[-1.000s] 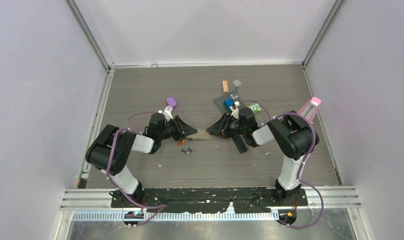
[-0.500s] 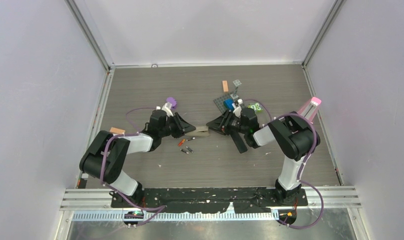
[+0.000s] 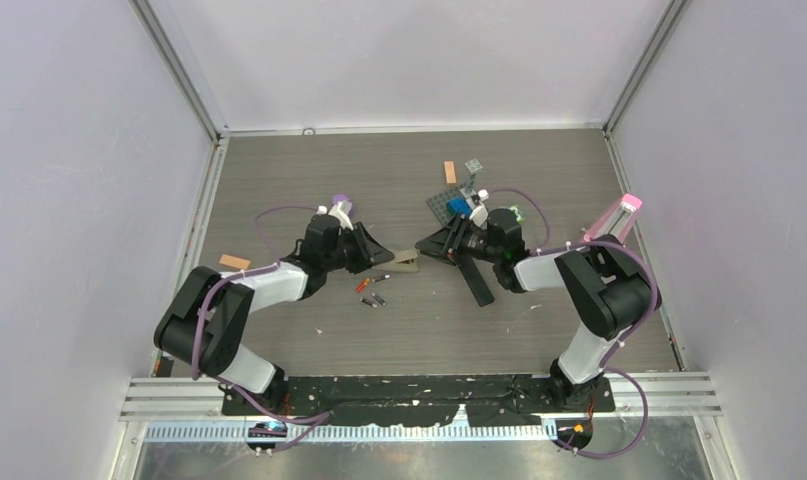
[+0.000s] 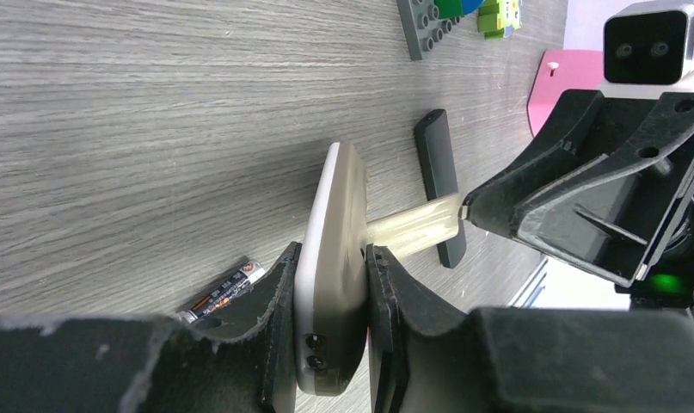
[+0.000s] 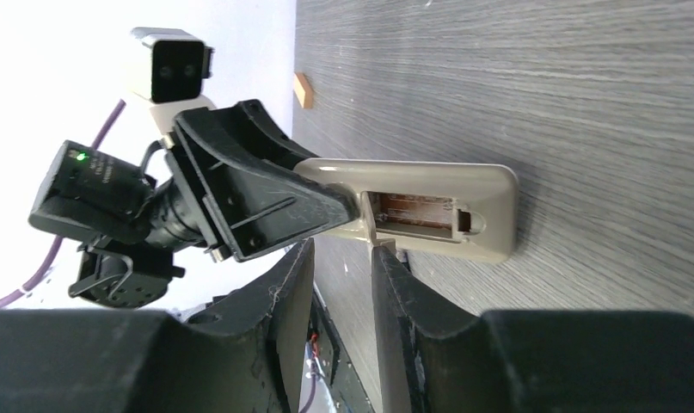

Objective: Load the batteries into the remote control

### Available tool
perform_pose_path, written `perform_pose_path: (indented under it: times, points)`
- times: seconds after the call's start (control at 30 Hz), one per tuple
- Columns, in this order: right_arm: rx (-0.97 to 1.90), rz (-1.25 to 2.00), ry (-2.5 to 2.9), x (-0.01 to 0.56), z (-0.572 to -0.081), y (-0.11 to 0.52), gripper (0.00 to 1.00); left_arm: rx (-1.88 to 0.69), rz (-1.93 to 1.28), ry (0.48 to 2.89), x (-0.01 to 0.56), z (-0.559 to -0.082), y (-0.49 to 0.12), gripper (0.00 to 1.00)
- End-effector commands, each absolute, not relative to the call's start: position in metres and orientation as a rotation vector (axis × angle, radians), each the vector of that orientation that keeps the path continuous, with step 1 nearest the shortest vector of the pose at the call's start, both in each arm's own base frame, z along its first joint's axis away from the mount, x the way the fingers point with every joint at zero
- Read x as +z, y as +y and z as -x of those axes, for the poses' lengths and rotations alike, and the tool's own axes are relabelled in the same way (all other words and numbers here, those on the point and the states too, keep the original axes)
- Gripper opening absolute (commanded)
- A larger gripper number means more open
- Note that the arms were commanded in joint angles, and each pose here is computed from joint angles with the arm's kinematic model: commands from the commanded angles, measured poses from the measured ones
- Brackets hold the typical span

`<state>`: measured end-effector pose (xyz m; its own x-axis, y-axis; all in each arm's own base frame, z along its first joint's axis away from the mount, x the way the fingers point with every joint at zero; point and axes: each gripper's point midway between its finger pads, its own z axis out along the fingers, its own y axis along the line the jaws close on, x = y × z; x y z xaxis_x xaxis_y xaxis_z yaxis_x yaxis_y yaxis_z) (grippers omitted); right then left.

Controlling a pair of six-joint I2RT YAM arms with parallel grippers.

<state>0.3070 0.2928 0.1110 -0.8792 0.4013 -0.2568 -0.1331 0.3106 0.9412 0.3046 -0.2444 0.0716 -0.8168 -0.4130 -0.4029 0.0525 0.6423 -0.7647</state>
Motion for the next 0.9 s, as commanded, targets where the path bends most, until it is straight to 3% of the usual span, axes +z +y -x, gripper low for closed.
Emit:
perform_pose_path:
  times: [0.0,0.37,0.87]
  points:
    - [1.501,-0.148,2.124,0.123,-0.314,0.288,0.36,-0.86,0.201,2.452,0.04,-0.286,-0.222,0.0]
    - [1.336,-0.065,2.142,0.128,-0.321,0.279,0.37,-0.683,0.043,2.404,0.064,-0.304,-0.214,0.0]
    - [0.828,-0.005,2.466,0.063,-0.314,0.229,0.4,-0.682,-0.048,2.309,0.111,-0.318,-0.22,0.0]
